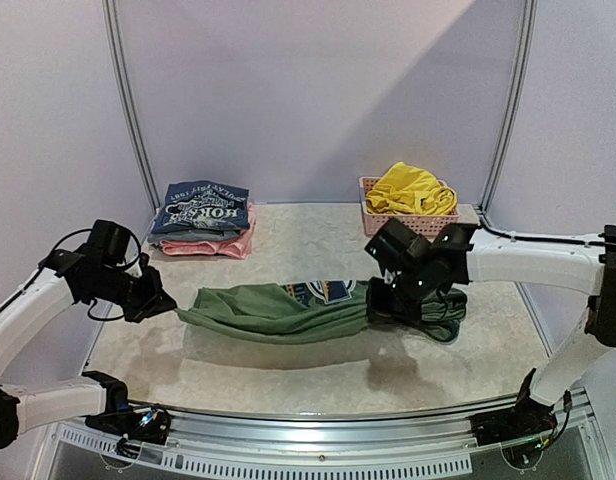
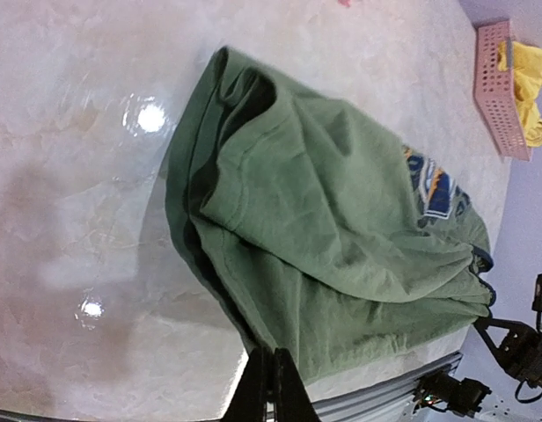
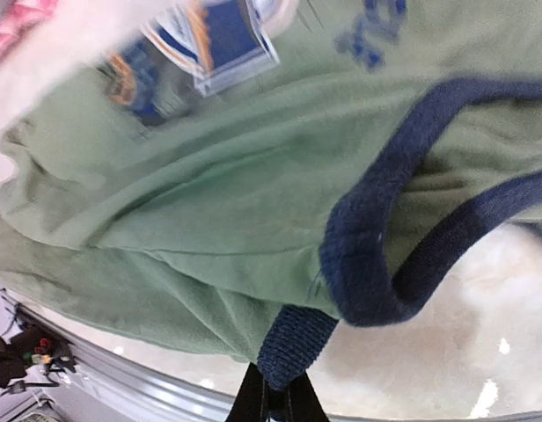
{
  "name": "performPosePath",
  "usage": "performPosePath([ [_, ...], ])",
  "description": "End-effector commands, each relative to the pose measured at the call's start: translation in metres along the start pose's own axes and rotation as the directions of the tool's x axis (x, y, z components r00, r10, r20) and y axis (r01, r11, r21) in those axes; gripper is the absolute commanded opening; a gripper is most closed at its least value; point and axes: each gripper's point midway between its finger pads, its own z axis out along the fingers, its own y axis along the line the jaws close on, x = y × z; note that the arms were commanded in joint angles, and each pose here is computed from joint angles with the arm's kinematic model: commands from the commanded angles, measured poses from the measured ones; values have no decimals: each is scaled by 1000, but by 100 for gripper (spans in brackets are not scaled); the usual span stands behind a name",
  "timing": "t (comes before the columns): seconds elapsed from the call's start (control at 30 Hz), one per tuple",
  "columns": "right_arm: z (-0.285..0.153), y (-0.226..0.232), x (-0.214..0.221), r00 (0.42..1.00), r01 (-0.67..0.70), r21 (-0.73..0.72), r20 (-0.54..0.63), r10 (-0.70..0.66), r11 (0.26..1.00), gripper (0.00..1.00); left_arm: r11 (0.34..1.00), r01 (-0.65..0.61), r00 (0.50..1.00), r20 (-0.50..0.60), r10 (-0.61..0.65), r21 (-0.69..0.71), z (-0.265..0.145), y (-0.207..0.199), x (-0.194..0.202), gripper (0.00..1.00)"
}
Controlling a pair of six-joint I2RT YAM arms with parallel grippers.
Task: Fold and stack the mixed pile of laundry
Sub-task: Pick up the crumpled skirt from the center of the board.
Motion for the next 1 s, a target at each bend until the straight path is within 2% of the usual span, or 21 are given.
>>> performPosePath([
  [0.0, -68, -5, -34, 990, 67, 89, 117, -77, 994, 0, 998, 7, 999, 48, -10, 62, -32, -31, -12, 0],
  [0.2, -146, 7, -81, 964, 118, 83, 229, -134, 990, 0, 992, 0, 991, 134, -17, 123, -78, -73, -40, 0],
  [0.37, -203, 11, -100, 939, 185, 60, 284, -194, 981, 0, 984, 1, 980, 195, -37, 180, -120, -101, -53, 0],
  [0.57, -240, 18, -89, 928, 265, -2, 273, -254, 964, 0, 957, -28, 972, 229, -41, 289, -160, -131, -53, 0],
  [0.8, -283, 35, -58, 935, 301, -218, 259, -242, 928, 1, 918, -80, 951, 305, -46, 388, -213, -145, -41, 0],
  [0.87, -288, 36, -50, 942, 290, -264, 247, -227, 920, 7, 912, -67, 947, 313, -69, 405, -222, -143, -36, 0],
  [0.97, -265, 34, -34, 964, 252, -305, 163, -210, 918, 11, 900, -43, 946, 308, -103, 434, -228, -136, -26, 0],
])
